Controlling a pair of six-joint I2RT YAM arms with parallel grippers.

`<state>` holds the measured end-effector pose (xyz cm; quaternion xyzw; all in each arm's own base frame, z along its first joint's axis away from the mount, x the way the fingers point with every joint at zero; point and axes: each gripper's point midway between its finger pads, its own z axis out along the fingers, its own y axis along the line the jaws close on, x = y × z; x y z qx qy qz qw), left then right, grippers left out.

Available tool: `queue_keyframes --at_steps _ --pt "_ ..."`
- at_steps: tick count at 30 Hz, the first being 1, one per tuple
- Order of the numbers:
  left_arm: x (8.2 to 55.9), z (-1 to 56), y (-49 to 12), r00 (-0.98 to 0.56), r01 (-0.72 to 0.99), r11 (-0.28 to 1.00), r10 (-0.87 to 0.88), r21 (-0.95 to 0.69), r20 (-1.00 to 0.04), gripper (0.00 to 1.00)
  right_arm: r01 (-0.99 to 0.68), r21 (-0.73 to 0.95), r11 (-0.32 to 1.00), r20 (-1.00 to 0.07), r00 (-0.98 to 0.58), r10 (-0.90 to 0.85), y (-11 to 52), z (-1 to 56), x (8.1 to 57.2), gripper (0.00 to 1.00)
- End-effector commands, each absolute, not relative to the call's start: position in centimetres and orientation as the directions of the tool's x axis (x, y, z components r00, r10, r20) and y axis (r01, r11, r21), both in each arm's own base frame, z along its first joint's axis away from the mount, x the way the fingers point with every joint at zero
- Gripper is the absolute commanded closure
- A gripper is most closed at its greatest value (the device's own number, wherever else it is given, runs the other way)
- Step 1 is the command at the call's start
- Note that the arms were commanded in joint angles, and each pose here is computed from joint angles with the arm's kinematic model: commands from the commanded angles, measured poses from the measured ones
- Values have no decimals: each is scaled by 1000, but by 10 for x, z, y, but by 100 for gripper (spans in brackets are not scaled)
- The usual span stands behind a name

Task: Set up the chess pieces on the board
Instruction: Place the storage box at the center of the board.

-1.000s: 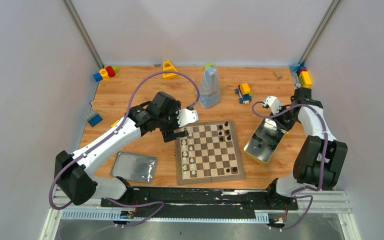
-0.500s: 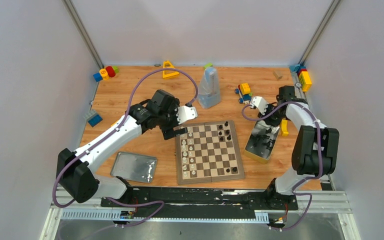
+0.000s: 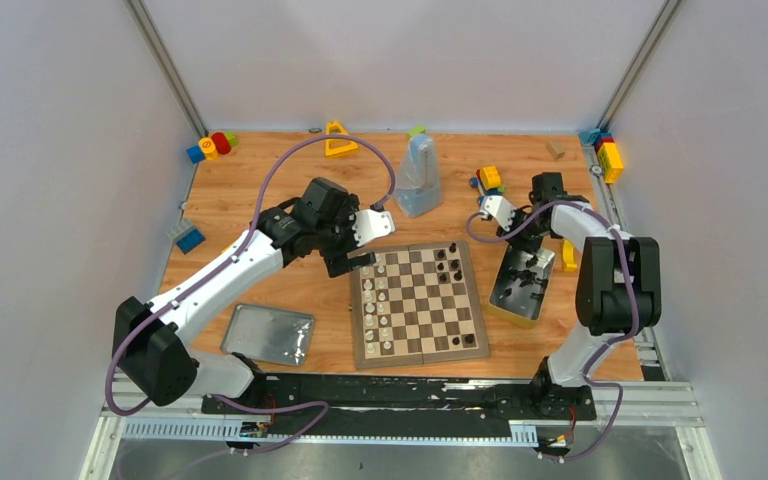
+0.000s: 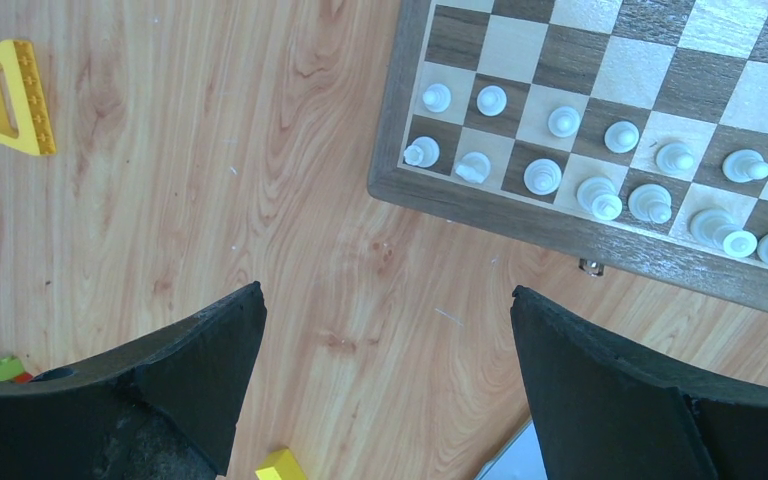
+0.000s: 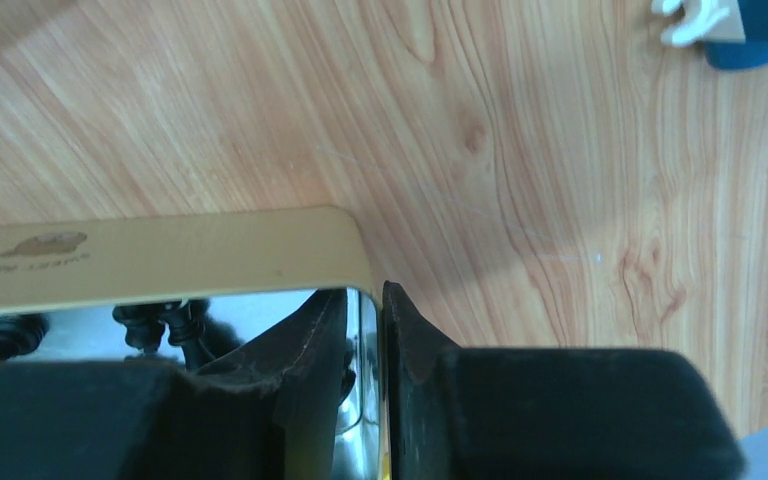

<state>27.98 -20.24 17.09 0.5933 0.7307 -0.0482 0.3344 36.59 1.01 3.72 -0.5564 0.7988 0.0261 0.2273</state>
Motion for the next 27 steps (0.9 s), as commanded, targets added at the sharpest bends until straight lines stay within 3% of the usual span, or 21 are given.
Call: queue_keyframes --at_steps 1,8,11,18,27 --pt "288 179 -208 -55 890 302 814 341 -578 0 -911 -245 332 -423 -208 -882 38 46 383 81" --pt "289 180 -207 -61 886 315 806 341 -588 0 -937 -270 222 -396 -102 -913 70 47 382 83" --pt "290 182 -205 -66 882 325 803 342 -593 0 -935 -281 216 -408 -87 -909 79 52 386 80" --pt "299 188 -202 -86 856 376 780 355 -620 0 -865 -281 415 -503 -235 -832 78 90 400 64" --pt "317 194 -184 -185 785 504 747 361 -639 0 -764 -100 637 -600 -464 -652 71 116 357 49"
